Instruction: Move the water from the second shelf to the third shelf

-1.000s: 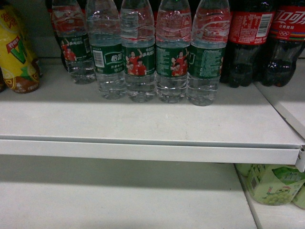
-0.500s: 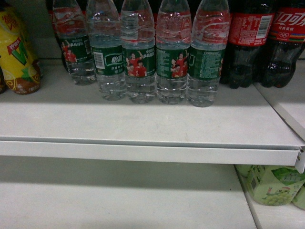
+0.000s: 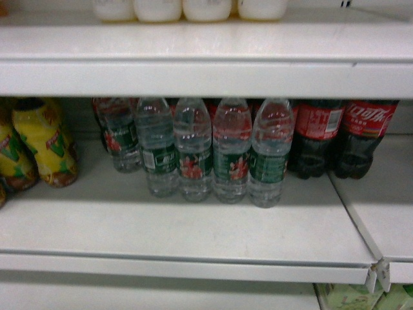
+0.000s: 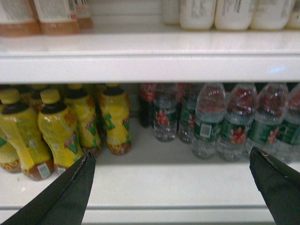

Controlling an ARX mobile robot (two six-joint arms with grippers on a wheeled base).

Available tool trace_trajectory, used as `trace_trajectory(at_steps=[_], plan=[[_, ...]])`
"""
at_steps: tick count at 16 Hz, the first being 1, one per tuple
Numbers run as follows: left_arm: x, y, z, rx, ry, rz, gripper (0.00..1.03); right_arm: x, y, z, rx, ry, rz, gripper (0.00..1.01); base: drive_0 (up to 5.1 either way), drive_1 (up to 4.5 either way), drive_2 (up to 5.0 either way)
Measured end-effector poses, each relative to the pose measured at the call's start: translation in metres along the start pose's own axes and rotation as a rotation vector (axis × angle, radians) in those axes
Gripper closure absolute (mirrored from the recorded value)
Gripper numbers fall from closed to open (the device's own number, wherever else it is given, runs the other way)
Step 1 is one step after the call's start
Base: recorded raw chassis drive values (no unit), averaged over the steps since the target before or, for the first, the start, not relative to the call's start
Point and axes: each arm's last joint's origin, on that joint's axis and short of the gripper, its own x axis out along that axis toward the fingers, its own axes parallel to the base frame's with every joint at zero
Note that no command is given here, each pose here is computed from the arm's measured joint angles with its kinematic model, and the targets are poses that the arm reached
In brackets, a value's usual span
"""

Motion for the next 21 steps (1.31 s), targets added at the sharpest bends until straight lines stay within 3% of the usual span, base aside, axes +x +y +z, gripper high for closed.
trace_trajectory(at_steps=[16,21], plan=[[0.0,0.0,0.0,0.0,0.0,-0.002,0.05,-0.0003,0.0003,0.0015,-0.001,-0.007,0.001,0.64,0.0,0.0,0.0],[0.0,-0.0001,0.0,0.0,0.0,-0.002,0.05,-0.0004,0.0,0.0012,0.0,-0.005,-0.006,0.64,-4.2,2.25,2.2]])
